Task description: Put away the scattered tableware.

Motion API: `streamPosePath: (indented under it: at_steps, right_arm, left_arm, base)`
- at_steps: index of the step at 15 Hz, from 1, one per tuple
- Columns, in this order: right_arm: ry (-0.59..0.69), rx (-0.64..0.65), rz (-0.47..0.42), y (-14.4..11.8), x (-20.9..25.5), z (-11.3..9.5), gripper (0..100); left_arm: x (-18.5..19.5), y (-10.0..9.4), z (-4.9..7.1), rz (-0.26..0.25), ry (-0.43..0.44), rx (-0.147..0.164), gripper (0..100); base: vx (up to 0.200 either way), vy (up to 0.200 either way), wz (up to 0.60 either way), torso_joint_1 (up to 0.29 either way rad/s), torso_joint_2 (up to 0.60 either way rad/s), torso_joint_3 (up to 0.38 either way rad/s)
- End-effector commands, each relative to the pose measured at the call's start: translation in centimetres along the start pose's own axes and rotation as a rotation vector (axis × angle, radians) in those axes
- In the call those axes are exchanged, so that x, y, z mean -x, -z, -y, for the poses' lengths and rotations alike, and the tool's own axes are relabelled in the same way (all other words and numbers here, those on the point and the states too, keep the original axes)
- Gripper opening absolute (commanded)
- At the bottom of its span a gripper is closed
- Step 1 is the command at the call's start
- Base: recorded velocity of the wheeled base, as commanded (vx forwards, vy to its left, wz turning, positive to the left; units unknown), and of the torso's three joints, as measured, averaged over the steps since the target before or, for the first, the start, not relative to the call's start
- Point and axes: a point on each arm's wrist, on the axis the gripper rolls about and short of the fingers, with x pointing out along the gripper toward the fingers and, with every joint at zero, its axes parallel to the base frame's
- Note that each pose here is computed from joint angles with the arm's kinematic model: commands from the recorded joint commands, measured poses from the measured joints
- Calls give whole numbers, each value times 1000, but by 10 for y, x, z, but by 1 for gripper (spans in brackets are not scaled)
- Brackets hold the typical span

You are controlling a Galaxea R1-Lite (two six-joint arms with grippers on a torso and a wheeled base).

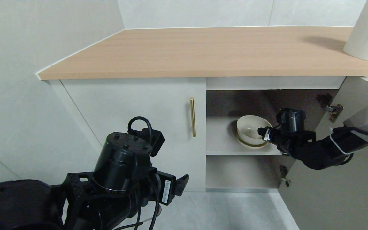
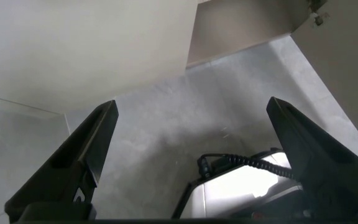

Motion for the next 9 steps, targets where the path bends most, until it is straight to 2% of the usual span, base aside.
streamPosePath:
  at_steps: [1, 2, 3, 4, 5, 7, 9]
  right_arm:
    - [-62, 18, -27, -12, 34, -8, 100]
    - [-83, 24, -42, -15, 44, -10, 100]
    - [-121, 37, -72, -25, 71, -10, 100]
    - [-140, 41, -80, -31, 85, -10, 100]
    - [-194, 54, -108, -44, 121, -7, 100]
    - [-256, 71, -146, -58, 173, 4, 100]
    - [-325, 95, -192, -52, 216, 18, 100]
  left_arm:
    - [7, -5, -6, 31, -11, 29, 100]
    - [10, -7, -8, 40, -12, 46, 100]
    - [14, -5, -18, 43, -33, 83, 100]
    - [16, -4, -24, 43, -47, 93, 100]
    - [25, -3, -38, 61, -83, 124, 100]
    - [43, -3, -54, 104, -95, 160, 100]
    - [46, 7, -69, 78, -108, 189, 100]
  base:
    - [0, 0, 0, 0, 0, 0]
    - [0, 0, 0, 0, 0, 0]
    - [0, 0, 0, 0, 0, 0]
    - [0, 0, 0, 0, 0, 0]
    - [0, 0, 0, 0, 0, 0]
    - [0, 0, 0, 0, 0, 0]
    - [0, 0, 0, 0, 0, 0]
